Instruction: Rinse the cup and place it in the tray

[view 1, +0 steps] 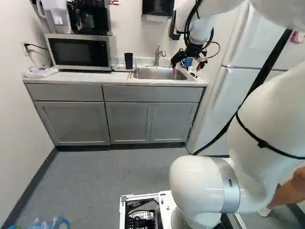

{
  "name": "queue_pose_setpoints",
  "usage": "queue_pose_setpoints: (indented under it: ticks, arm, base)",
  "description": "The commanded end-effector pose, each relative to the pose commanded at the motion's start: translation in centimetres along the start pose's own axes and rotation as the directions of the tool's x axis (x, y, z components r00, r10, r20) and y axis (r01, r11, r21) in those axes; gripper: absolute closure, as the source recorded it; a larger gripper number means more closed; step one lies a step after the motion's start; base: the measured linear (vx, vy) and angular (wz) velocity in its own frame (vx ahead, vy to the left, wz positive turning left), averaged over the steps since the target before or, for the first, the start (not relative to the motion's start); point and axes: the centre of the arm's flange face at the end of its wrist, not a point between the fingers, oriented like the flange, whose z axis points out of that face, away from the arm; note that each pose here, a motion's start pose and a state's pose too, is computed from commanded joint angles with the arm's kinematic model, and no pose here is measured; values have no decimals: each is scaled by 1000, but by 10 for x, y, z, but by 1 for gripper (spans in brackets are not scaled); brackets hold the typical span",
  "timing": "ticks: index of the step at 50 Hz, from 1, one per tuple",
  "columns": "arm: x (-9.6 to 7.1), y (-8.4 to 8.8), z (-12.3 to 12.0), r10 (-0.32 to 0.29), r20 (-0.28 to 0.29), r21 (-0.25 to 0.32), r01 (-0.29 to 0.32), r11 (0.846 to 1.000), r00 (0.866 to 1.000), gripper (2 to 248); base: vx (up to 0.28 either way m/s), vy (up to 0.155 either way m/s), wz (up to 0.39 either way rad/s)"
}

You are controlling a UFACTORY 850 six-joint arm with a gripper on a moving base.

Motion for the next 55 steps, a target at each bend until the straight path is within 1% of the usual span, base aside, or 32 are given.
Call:
queue_pose_setpoints:
  ticks: [14, 28, 42, 55]
  arm:
    - [-4, -2, 4, -2, -10, 4, 2, 1000, 1000, 3]
    - [-11, -6, 12, -6, -29, 12, 7, 1000, 1000, 3]
    - [-22, -11, 24, -12, -57, 23, 13, 1000, 998, 3]
    - [-38, -18, 38, -17, -93, 36, 21, 999, 996, 3]
  base:
    - [0, 0, 0]
    - [0, 0, 0]
    - [0, 0, 0]
    - [0, 0, 0]
